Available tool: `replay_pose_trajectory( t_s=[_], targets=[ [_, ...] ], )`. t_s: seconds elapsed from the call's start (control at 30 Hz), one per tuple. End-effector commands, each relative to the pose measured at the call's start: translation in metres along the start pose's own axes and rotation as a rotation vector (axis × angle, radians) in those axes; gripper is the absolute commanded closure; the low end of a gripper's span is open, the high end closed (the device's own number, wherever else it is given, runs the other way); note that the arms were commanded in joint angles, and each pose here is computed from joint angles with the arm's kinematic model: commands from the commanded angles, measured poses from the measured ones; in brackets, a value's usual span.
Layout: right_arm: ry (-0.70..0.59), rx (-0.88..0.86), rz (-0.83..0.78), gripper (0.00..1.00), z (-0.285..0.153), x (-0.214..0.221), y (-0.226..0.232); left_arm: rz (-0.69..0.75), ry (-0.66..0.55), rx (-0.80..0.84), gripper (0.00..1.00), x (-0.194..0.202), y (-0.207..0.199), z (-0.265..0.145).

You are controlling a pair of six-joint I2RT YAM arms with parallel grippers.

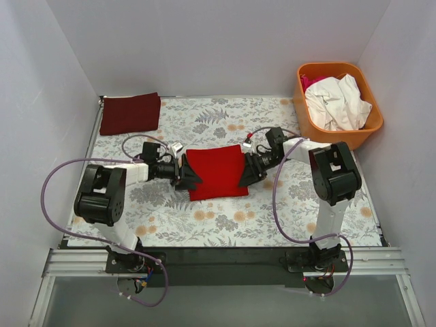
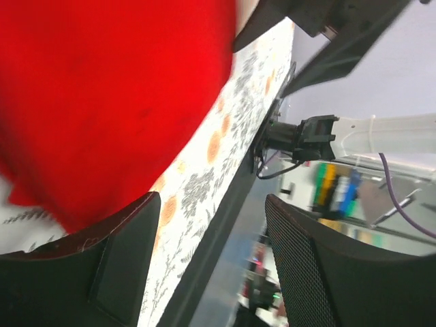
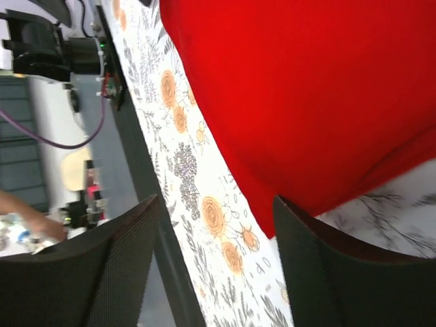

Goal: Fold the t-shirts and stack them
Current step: Fold the tshirt

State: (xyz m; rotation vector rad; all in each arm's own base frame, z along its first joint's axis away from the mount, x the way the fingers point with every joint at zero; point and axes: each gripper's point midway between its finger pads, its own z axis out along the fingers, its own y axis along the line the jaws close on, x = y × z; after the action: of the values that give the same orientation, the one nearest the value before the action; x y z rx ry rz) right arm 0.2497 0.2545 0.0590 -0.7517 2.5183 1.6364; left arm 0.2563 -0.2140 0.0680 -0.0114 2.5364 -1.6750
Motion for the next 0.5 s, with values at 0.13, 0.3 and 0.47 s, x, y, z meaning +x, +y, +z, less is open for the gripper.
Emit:
replay_pose_trajectory(
  t_s=[0.13, 0.3, 0.47],
  targets=[
    [-0.162, 0.142, -0.325, 0.35, -0.038, -0.116, 0.024, 0.301, -0.179, 0.009, 0.47, -0.099, -0.064, -0.017],
    [-0.217, 0.173, -0.33, 0.4, -0.032, -0.161, 0.0, 0.245, -0.255, -0.014, 0.52, -0.159, -0.045, -0.006],
    [-0.222, 0.236, -0.275, 0.43, -0.019, -0.17, -0.054, 0.179, -0.258, -0.048, 0.54, -0.183, -0.003, 0.008]
  ],
)
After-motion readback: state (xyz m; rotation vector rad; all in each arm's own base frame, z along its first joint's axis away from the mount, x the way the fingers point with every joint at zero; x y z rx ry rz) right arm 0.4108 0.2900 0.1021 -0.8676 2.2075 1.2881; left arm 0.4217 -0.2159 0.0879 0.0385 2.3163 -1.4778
